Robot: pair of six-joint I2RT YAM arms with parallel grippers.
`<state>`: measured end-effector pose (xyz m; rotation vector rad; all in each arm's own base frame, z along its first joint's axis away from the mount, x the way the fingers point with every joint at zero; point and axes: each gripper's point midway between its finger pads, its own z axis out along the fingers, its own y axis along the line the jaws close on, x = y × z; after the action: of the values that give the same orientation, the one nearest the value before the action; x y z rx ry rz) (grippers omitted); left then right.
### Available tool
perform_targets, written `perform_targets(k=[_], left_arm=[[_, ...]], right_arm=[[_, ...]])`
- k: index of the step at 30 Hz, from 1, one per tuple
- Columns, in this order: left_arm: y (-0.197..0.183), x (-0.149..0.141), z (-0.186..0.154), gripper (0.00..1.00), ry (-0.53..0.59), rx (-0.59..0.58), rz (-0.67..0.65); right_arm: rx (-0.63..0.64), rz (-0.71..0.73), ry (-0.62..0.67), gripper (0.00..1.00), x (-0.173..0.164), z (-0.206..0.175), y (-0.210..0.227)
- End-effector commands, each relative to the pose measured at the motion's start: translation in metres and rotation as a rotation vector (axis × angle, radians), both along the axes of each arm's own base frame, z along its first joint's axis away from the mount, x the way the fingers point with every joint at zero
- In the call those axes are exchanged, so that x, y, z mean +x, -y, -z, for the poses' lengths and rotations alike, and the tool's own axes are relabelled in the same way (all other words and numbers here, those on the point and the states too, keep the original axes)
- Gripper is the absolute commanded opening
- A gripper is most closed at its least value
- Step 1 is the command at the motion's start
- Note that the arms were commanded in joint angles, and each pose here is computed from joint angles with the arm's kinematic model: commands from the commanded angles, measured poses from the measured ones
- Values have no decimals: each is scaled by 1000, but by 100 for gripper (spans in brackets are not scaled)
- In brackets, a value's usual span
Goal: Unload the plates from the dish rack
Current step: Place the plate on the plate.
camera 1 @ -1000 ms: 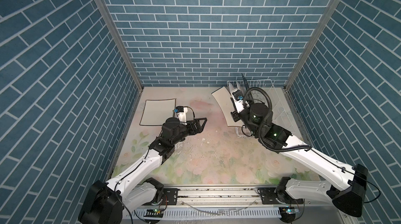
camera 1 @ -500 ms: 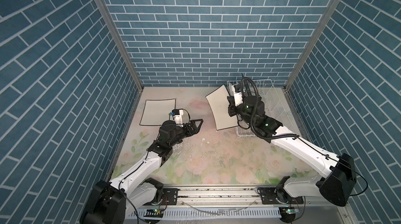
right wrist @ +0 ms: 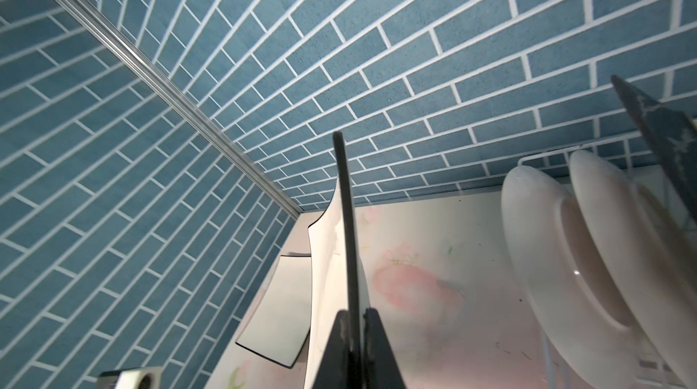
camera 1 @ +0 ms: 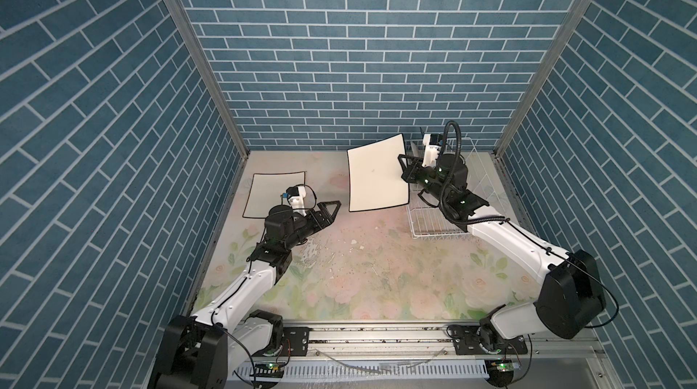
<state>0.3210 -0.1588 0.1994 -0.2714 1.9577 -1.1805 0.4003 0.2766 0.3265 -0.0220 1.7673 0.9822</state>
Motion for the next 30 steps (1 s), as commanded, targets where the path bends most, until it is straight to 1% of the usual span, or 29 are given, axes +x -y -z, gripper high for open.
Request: perform_targets(k=[1,4,10,17,22,25,30], left_arm=[[1,-2,-6,100,-3,-15,37],[-2,-2,-10,100,3,-15,44],[-9,3,-18,99,14,-25,50],[2,7,-30,98,49,-56,121],[5,7,-40,96,77,-74,141],[6,8,-43,95,82,-79,143],[8,9,-49,88,93,-107,157]], right_arm=[[327,-111,85,0,-12,-67,-6],[343,-143,55,0,-9,-61,-8],[331,-215,20,0,-15,-52,-12],[358,-305,-32,0,-22,-45,-17],[400,-354,-61,0,-23,-40,-20],[421,-388,-74,0,-25,-39,-23],[417,-410,-84,0,-27,-37,-26]])
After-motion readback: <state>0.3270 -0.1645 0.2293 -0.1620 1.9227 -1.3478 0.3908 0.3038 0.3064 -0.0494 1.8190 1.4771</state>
